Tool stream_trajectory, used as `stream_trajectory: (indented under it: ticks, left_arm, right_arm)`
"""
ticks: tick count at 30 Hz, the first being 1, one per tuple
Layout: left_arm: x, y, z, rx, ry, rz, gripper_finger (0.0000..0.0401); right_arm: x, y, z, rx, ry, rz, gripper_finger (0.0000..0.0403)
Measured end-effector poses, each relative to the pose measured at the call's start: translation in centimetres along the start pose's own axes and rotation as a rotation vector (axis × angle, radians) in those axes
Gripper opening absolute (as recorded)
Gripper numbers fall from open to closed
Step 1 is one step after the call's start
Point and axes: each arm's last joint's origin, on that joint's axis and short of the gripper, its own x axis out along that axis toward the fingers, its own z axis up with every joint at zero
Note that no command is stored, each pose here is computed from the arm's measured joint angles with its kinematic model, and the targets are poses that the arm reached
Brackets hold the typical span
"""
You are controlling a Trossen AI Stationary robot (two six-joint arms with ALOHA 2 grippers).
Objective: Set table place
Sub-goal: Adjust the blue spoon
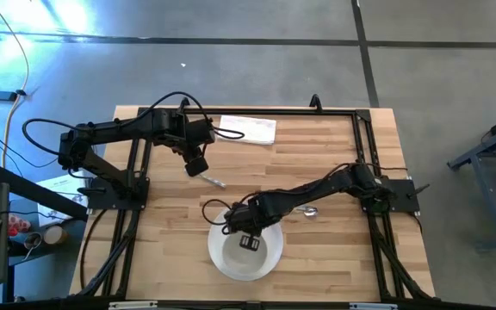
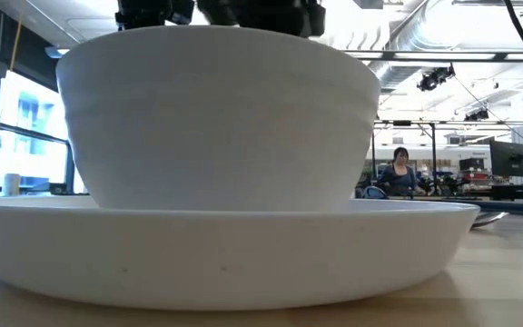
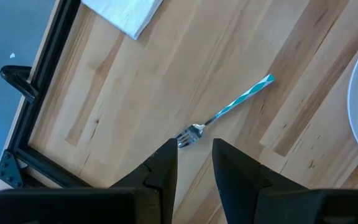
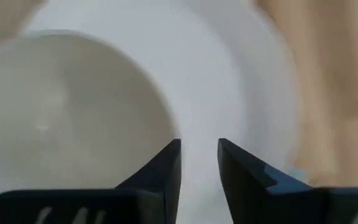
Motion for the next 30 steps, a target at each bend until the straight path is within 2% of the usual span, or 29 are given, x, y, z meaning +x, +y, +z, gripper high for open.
stream_trajectory:
  ticks: [3, 6, 8, 11, 15, 19, 24, 27, 30]
  left_arm:
    - [0.0, 0.0, 0.0, 0.0, 0.0, 0.0, 0.0092]
    - [0.0, 0.0, 0.0, 0.0, 0.001, 0.0, 0.0092]
    - [0.0, 0.0, 0.0, 0.0, 0.001, 0.0, 0.0092]
    - [0.0, 0.0, 0.0, 0.002, 0.005, 0.001, 0.0092]
    - [0.0, 0.0, -0.1, 0.007, 0.015, 0.004, 0.0092]
    - [0.0, 0.0, -0.2, 0.008, 0.016, 0.004, 0.0092]
    - [0.0, 0.0, 0.1, 0.015, -0.013, -0.003, 0.0092]
    - [0.0, -0.1, 0.3, 0.018, -0.035, -0.009, 0.0092]
    - [0.0, -0.1, 0.4, 0.018, -0.043, -0.011, 0.0092]
  right_arm:
    - [-1.4, -0.8, -0.5, -0.016, 0.035, -0.149, 0.0097]
    - [-2.0, -1.7, -1.6, -0.025, 0.145, -0.257, 0.0078]
    - [-1.8, -2.0, -2.2, -0.025, 0.185, -0.273, 0.0055]
    - [-1.5, -1.8, -3.1, -0.033, 0.172, -0.255, 0.0015]
    - [-1.8, -2.8, -5.3, 0.06, 0.137, -0.24, 0.0003]
    - [-2.6, -5.4, -8.3, 0.209, 0.07, -0.149, 0.0]
    - [-1.5, -7.9, -11.6, 0.371, -0.073, 0.13, 0.0]
    - [0.3, -8.7, -13.2, 0.435, -0.107, 0.195, 0.0]
    - [1.8, -9.2, -14.3, 0.459, -0.082, 0.187, 0.0]
